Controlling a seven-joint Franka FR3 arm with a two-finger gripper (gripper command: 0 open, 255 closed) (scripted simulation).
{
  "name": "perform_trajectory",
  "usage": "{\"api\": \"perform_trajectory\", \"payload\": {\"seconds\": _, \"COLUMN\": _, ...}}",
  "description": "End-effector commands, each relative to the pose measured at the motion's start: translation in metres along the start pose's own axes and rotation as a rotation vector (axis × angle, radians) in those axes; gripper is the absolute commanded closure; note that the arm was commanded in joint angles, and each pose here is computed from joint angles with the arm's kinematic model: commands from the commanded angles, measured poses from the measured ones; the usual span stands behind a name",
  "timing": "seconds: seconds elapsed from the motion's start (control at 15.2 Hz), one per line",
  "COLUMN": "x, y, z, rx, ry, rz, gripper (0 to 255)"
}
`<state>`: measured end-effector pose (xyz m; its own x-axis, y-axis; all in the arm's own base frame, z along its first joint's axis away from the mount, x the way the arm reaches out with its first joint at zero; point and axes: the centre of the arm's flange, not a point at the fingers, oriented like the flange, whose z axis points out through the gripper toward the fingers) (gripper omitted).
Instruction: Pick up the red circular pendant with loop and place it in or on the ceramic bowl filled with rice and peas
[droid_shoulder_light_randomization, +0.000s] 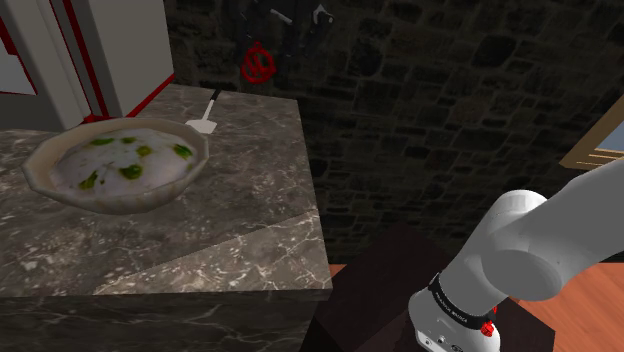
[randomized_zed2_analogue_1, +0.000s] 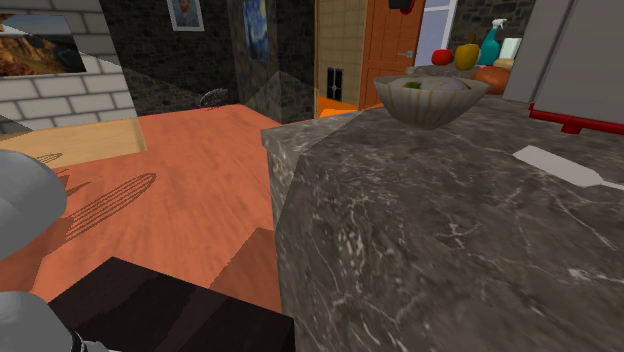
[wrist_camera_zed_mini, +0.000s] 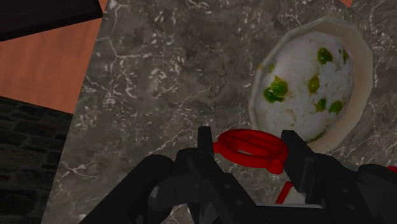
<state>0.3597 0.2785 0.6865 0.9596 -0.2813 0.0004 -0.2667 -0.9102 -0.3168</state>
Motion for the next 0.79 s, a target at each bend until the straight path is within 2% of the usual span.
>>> {"api": "perform_trajectory", "payload": {"seconds": 0.0, "x": -0.001, "y": -0.020, "z": 0.004, "rx": 0.000, "ry": -0.001, "rz": 0.001, "gripper": 255}}
{"api": "perform_trajectory", "payload": {"seconds": 0.66, "x": 0.007, "y": -0.155, "z": 0.049, "rx": 0.000, "ry": -0.001, "rz": 0.001, "gripper": 255}}
{"api": "perform_trajectory", "payload": {"seconds": 0.73, "x": 0.007, "y": -0.153, "z": 0.054, "rx": 0.000, "ry": -0.001, "rz": 0.001, "gripper": 255}}
